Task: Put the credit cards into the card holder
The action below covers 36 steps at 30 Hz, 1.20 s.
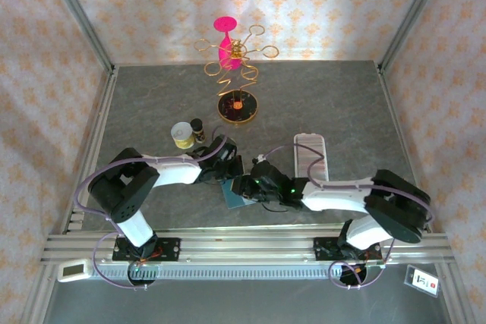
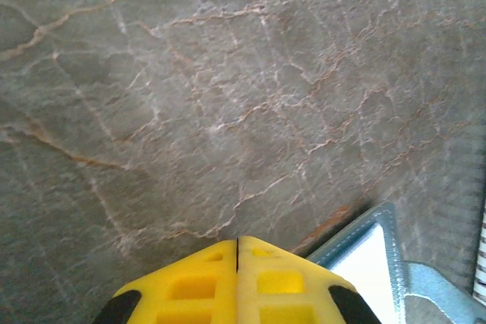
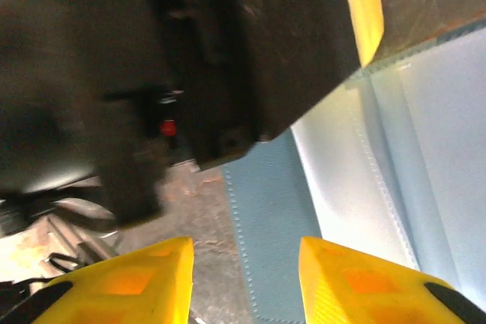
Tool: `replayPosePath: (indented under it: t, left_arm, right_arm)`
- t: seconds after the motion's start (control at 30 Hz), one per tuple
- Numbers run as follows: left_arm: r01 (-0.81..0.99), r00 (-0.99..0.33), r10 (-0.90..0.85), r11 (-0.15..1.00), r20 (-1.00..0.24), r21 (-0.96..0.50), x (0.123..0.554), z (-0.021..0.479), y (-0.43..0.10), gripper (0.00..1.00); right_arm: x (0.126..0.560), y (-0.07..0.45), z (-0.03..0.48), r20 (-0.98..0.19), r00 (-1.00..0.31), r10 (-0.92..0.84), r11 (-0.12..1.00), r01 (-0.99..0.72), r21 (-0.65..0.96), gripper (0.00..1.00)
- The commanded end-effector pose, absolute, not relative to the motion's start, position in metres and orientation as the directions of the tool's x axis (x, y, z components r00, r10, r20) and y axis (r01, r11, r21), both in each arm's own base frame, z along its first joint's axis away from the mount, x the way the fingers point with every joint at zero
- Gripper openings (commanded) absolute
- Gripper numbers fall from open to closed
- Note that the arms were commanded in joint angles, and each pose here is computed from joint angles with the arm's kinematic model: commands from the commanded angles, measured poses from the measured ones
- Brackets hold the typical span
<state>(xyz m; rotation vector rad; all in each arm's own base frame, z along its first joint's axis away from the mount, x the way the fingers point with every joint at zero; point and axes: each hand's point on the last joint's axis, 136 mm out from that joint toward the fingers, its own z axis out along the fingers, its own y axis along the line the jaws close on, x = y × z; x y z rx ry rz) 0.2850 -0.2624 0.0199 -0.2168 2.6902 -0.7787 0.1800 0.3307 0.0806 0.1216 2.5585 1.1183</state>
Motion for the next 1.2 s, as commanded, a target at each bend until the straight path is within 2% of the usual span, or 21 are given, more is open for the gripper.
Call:
replayPosePath:
  t: [0.0,0.17,0.37,0.6,0.77,0.9,1.0,1.17]
  left_arm:
    - [-0.047,-0.931,-0.232,0.842,-0.282,-0.538,0.284,0.019,-0.257,0.0]
    - [-0.041,-0.922,-0.247,0.827,-0.297,-0.56,0.284,0.03,-0.256,0.0]
    - [-0.043,-0.919,-0.265,0.803,-0.292,-0.594,0.277,0.037,-0.256,0.0]
    - [-0.039,-0.911,-0.281,0.787,-0.302,-0.615,0.279,0.046,-0.256,0.0]
    - [-0.036,-0.881,-0.311,0.797,-0.357,-0.603,0.282,0.065,-0.246,0.0]
    - [-0.039,-0.856,-0.34,0.792,-0.388,-0.609,0.278,0.081,-0.234,0.0]
    - [-0.056,-0.847,-0.363,0.788,-0.389,-0.613,0.268,0.084,-0.224,0.13]
    - [-0.11,-0.85,-0.392,0.785,-0.351,-0.609,0.243,0.068,-0.204,0.24]
  right_arm:
    - [0.18,0.305,0.081,-0.338,-0.912,0.234,0.727,-0.067,0.683,0.43]
    - [0.186,0.277,0.073,-0.365,-0.884,0.293,0.787,0.006,0.616,0.45]
    - [0.192,0.276,0.055,-0.318,-0.891,0.324,0.802,0.08,0.592,0.33]
    - [0.191,0.292,0.051,-0.299,-0.916,0.268,0.804,0.041,0.594,0.16]
    - [0.177,0.32,0.064,-0.323,-0.932,0.162,0.777,-0.082,0.625,0.16]
    - [0.17,0.325,0.047,-0.29,-0.948,0.129,0.791,-0.078,0.607,0.15]
    - [0.166,0.329,0.036,-0.262,-0.958,0.117,0.792,-0.069,0.607,0.13]
    - [0.167,0.337,0.031,-0.255,-0.96,0.116,0.787,-0.068,0.613,0.13]
